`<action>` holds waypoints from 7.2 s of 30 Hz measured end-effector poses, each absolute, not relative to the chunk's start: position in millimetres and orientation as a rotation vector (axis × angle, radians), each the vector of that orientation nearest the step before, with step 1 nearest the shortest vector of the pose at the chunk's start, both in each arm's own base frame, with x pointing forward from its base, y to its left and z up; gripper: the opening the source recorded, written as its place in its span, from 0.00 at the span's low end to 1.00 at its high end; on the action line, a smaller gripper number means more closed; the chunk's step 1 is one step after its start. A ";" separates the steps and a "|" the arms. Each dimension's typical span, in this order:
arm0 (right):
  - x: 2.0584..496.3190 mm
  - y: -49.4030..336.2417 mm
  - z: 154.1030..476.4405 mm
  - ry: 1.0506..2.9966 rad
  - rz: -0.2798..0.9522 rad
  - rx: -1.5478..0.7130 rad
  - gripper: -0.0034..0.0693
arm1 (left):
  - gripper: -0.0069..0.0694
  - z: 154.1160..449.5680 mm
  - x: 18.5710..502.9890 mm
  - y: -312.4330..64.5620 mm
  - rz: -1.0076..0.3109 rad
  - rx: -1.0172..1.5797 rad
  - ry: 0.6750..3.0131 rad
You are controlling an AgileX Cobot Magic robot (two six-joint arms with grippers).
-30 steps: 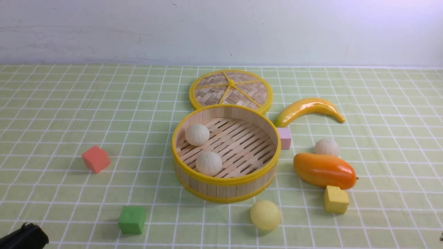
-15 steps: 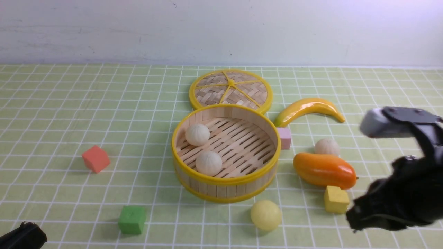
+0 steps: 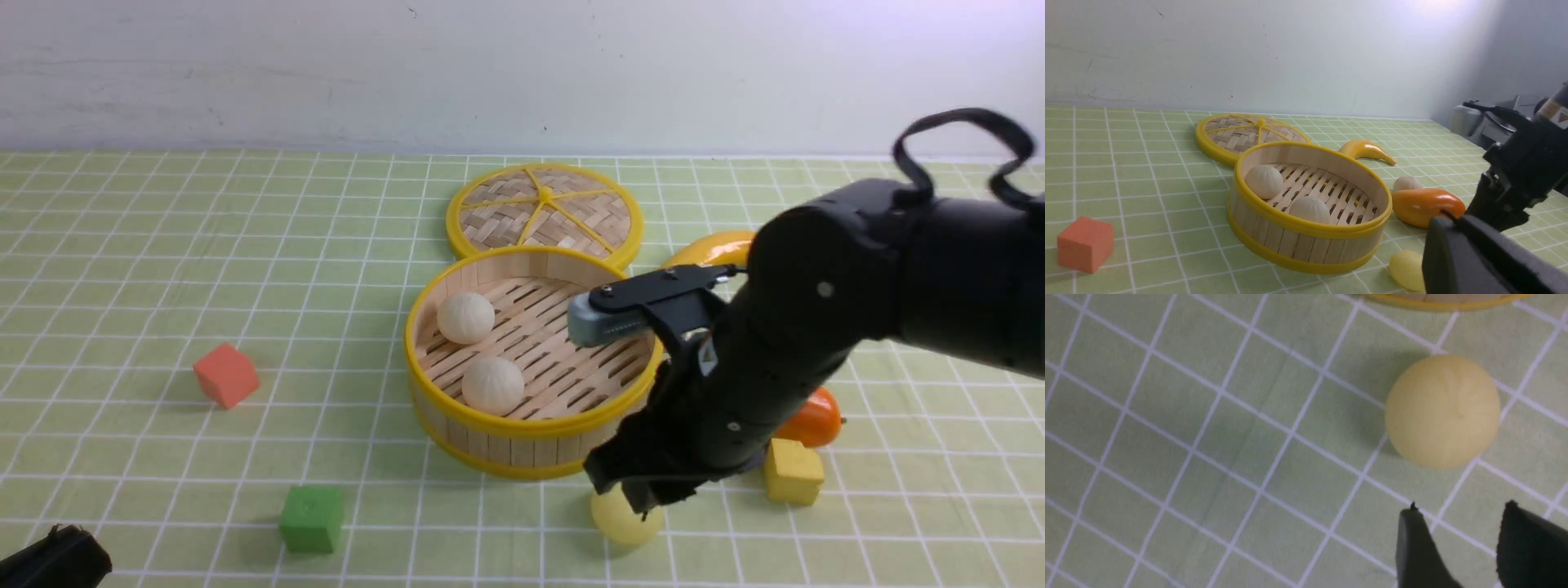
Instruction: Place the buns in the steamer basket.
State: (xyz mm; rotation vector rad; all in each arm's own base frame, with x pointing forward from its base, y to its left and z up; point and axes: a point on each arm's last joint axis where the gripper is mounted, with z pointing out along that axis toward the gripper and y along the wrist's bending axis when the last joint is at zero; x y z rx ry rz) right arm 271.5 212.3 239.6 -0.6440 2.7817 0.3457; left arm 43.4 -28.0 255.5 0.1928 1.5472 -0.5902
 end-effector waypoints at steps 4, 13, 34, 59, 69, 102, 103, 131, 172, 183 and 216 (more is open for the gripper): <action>286.9 222.1 219.9 2.803 0.329 -0.638 0.51 | 0.07 255.5 43.4 -28.0 -0.590 0.193 1.547; 308.2 221.5 194.4 2.822 0.313 -0.580 0.51 | 0.07 255.1 43.4 -28.1 -0.591 0.195 1.551; 295.1 217.1 283.0 2.623 0.436 -0.630 0.06 | 0.08 255.1 43.4 -28.1 -0.590 0.195 1.551; 373.7 222.6 249.6 2.596 0.353 -0.509 0.74 | 0.09 255.1 43.4 -28.1 -0.590 0.195 1.551; 400.0 128.6 284.3 2.579 0.045 -0.189 0.77 | 0.09 255.1 43.4 -28.1 -0.590 0.195 1.551; 449.5 84.2 191.2 2.736 0.136 -0.041 0.19 | 0.10 255.2 43.4 -28.1 -0.590 0.195 1.550; 449.4 84.2 191.1 2.737 0.135 -0.045 0.18 | 0.10 255.2 43.4 -28.1 -0.590 0.195 1.550; 451.5 227.0 185.5 2.334 0.532 -0.258 0.27 | 0.12 256.4 43.7 -27.5 -0.587 0.187 1.537; 129.3 56.8 388.7 2.342 0.311 -0.448 0.02 | 0.14 256.4 43.4 -27.4 -0.588 0.188 1.536; 57.0 13.8 222.5 1.904 0.158 -0.097 0.02 | 0.15 255.2 43.0 -28.0 -0.591 0.196 1.548; 50.9 12.3 172.9 1.889 0.185 -0.021 0.04 | 0.18 255.6 44.0 -26.7 -0.577 0.184 1.526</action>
